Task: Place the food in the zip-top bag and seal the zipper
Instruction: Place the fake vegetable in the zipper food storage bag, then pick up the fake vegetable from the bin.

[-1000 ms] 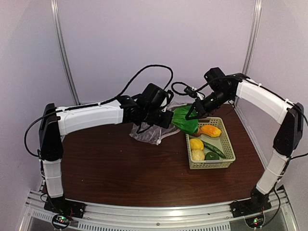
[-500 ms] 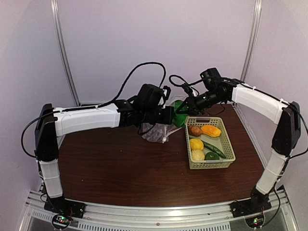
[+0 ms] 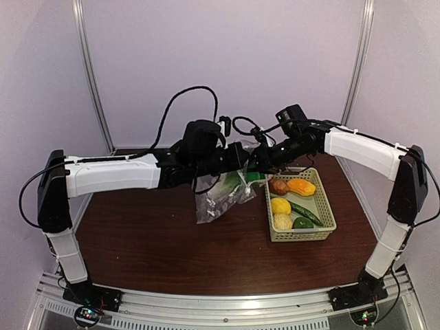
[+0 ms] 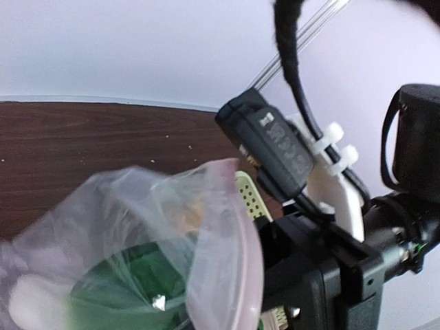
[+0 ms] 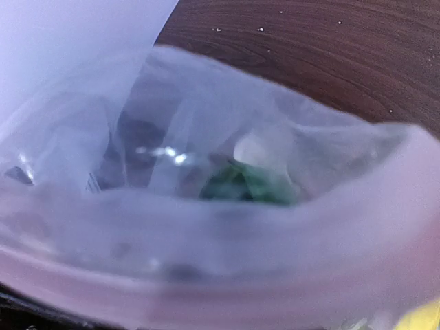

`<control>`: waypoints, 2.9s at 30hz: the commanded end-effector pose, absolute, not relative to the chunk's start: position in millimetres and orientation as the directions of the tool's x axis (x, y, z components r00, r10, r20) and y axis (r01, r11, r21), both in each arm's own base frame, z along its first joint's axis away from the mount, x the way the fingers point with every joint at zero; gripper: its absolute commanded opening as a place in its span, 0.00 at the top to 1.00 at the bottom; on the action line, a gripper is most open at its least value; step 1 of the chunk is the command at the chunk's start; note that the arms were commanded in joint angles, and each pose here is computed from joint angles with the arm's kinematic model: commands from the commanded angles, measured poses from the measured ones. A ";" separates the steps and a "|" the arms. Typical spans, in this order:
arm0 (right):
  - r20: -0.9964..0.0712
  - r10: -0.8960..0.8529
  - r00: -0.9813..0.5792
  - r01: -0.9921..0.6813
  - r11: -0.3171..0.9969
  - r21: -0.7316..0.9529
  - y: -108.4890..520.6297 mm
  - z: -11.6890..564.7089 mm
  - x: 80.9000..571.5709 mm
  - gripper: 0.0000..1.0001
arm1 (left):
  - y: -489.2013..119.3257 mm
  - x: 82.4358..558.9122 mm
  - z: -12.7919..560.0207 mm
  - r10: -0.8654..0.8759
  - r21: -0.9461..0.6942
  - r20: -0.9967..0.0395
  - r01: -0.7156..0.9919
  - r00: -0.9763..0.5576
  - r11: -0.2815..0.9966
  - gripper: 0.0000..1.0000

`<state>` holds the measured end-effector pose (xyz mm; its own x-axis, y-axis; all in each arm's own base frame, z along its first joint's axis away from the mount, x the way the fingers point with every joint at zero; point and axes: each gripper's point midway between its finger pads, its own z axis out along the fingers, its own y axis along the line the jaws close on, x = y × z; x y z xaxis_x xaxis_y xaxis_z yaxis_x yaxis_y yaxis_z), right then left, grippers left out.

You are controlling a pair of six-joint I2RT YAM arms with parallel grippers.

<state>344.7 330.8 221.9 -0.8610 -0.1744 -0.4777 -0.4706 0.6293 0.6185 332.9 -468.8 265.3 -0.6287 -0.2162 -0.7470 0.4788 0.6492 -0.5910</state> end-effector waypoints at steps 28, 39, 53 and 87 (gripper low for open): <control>-0.730 -0.416 -0.542 -0.585 0.810 -0.028 152.2 265.0 372.1 0.18 | -352.2 344.5 208.8 0.680 0.295 -0.527 0.640 -0.510 0.709 1.00; -0.537 -0.541 -0.648 -0.664 0.746 0.049 154.3 170.1 356.1 0.21 | -338.6 353.7 186.2 0.687 0.373 -0.450 0.578 -0.571 0.725 1.00; -0.457 -0.601 -0.656 -0.702 0.709 0.075 169.9 117.5 389.0 0.30 | -391.1 327.7 220.7 0.501 0.004 -0.716 0.715 -0.486 0.699 1.00; -0.488 -0.621 -0.613 -0.735 0.675 0.064 201.8 82.2 440.1 0.55 | -351.0 336.9 237.5 0.353 -0.071 -0.802 0.663 -0.483 0.745 1.00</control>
